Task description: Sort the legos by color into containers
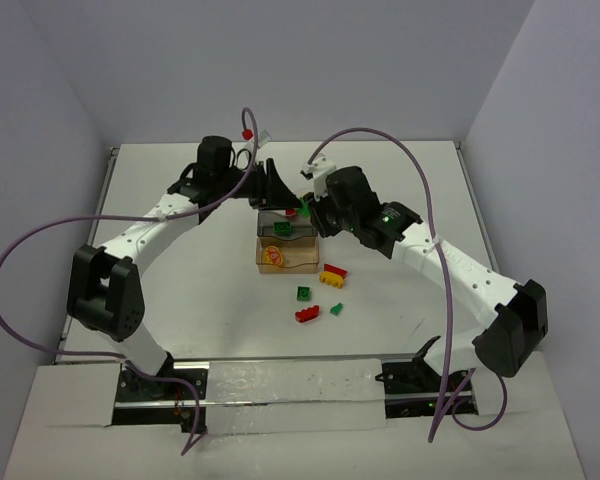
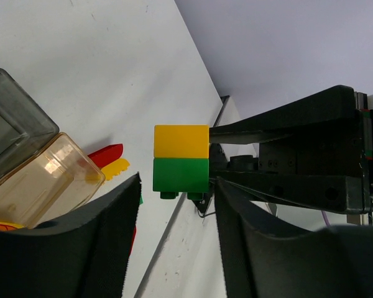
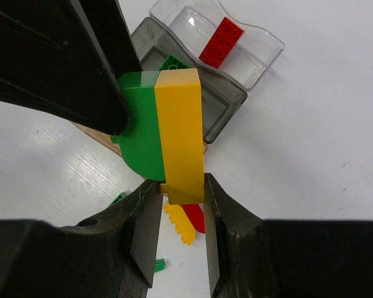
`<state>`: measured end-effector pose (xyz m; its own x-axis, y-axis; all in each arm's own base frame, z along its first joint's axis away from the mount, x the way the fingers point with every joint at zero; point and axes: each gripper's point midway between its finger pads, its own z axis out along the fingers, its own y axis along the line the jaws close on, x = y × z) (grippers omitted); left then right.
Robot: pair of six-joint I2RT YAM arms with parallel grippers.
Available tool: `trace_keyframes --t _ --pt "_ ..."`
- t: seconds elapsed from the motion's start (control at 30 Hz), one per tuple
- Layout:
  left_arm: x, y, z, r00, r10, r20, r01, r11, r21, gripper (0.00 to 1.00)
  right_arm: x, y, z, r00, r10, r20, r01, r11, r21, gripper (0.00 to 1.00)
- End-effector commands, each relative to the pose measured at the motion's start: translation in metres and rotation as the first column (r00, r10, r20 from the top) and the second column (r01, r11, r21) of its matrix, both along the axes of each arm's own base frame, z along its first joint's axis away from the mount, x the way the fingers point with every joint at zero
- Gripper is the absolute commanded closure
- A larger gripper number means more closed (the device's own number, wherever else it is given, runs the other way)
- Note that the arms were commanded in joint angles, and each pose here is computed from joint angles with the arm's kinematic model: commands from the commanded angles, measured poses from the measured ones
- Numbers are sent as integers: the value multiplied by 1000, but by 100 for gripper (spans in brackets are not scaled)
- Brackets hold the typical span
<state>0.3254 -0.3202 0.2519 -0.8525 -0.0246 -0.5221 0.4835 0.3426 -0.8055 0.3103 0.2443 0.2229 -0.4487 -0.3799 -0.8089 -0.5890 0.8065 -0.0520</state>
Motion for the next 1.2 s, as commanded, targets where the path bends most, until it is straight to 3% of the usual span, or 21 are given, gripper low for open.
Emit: trace_keyframes --t 0.0,0.17,0.4,0.53,0.57,1.17 --pt "-3 -6 6 999 -29 21 29 999 -30 45 10 8 30 997 -13 74 9 999 42 100" --pt "-3 -7 5 999 -40 15 40 998 -39 49 9 10 31 997 -4 80 1 999 39 100" --pt "-8 -10 6 998 -67 -1 67 996 -66 67 10 11 32 996 -8 88 4 999 40 100" --pt "-13 -9 1 996 -83 -29 81 994 -71 89 14 8 36 994 -35 103 30 999 43 100" --pt "-15 -8 0 996 -88 -18 86 994 -64 98 16 5 37 993 -50 111 46 998 41 100" --pt "-26 26 -35 998 -52 -32 53 998 33 100 39 -44 39 966 -221 137 217 975 42 100"
